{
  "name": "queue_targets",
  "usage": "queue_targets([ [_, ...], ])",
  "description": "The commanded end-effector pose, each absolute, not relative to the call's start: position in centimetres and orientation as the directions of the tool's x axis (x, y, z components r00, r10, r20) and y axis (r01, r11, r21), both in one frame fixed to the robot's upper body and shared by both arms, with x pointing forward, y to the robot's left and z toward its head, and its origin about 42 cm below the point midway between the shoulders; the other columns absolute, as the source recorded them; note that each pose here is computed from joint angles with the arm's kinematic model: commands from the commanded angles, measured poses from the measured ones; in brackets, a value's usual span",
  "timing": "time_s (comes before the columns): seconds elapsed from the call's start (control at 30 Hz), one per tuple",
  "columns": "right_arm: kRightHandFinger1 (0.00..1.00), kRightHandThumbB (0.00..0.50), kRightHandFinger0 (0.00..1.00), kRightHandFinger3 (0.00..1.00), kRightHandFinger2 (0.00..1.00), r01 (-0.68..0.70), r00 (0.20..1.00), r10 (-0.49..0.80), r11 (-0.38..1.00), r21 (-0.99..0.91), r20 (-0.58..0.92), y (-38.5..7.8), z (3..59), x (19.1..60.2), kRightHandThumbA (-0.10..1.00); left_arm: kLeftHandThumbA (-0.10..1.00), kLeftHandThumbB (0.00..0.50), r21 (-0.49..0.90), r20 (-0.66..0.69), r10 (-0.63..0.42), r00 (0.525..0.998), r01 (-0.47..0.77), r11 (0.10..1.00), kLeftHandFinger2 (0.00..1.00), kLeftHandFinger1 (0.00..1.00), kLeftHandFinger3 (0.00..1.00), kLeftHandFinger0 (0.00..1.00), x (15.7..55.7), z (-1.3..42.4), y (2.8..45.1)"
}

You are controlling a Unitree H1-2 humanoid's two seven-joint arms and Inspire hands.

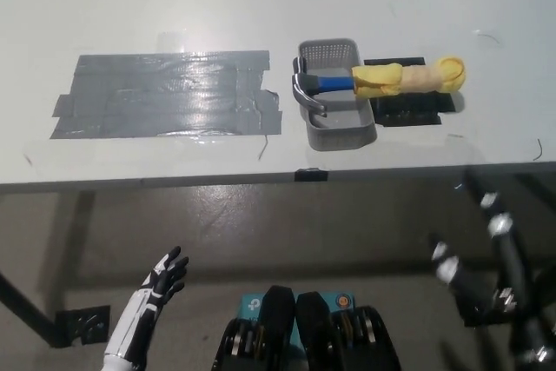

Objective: The robot picks the hammer placed on top of the gray container with right hand and places it on the grey area of the desk

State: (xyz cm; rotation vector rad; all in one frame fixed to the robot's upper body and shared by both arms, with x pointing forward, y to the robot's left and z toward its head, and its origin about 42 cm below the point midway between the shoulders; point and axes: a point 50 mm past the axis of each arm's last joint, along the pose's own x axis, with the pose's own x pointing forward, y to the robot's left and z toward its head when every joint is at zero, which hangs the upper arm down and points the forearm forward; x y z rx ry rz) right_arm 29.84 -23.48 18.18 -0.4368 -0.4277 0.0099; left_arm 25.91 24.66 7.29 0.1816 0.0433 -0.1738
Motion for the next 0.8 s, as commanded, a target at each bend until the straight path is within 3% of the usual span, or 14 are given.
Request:
queue_targets([
  [0.0, 1.0, 0.319, 1.0, 1.0, 1.0, 0.246, 0.87, 0.101, 0.76, -0.602, 0.483, -24.6, 24.4, 33.2, 0.58, 1.0, 0.101, 0.168, -0.003, -0.2, 0.98, 0.198, 0.966, 1.0, 1.0, 1.0, 1.0, 26.1, 8.3, 24.1],
  [0.1, 1.0, 0.336, 1.0, 1.0, 1.0, 0.273, 0.874, 0.126, 0.672, -0.688, 0.47, -24.8, 26.7, 36.3, 0.63, 1.0, 0.093, 0.171, -0.002, -0.199, 0.98, 0.196, 0.966, 1.0, 1.0, 1.0, 1.0, 26.0, 8.2, 24.0],
  [0.13, 1.0, 0.322, 1.0, 1.0, 1.0, 0.271, 0.88, 0.143, 0.633, -0.725, 0.454, -24.7, 27.4, 37.7, 0.63, 1.0, 0.111, 0.174, -0.005, -0.197, 0.98, 0.194, 0.965, 1.0, 1.0, 1.0, 1.0, 26.0, 8.2, 24.0],
  [0.27, 1.0, 0.323, 1.0, 1.0, 1.0, 0.245, 0.902, 0.184, 0.526, -0.814, 0.391, -23.8, 29.1, 41.7, 0.78, 1.0, 0.112, 0.177, -0.004, -0.196, 0.981, 0.193, 0.965, 1.0, 1.0, 1.0, 1.0, 26.2, 8.4, 24.0],
  [0.47, 1.0, 0.343, 1.0, 1.0, 1.0, 0.181, 0.938, 0.195, 0.433, -0.883, 0.288, -22.0, 29.9, 45.7, 0.81, 1.0, 0.121, 0.183, -0.002, -0.201, 0.98, 0.197, 0.963, 1.0, 1.0, 1.0, 1.0, 26.4, 8.5, 24.0],
  [0.57, 1.0, 0.399, 1.0, 1.0, 1.0, 0.115, 0.96, 0.199, 0.368, -0.923, 0.199, -21.2, 29.6, 47.8, 0.94, 1.0, 0.149, 0.184, -0.001, -0.201, 0.98, 0.198, 0.963, 1.0, 1.0, 1.0, 1.0, 26.3, 8.4, 24.0],
  [0.77, 1.0, 0.464, 1.0, 1.0, 1.0, 0.01, 0.975, 0.209, 0.311, -0.95, 0.079, -20.1, 29.9, 49.9, 1.0, 1.0, 0.13, 0.185, 0.005, -0.211, 0.977, 0.207, 0.961, 1.0, 1.0, 1.0, 1.0, 26.5, 8.6, 24.1],
])
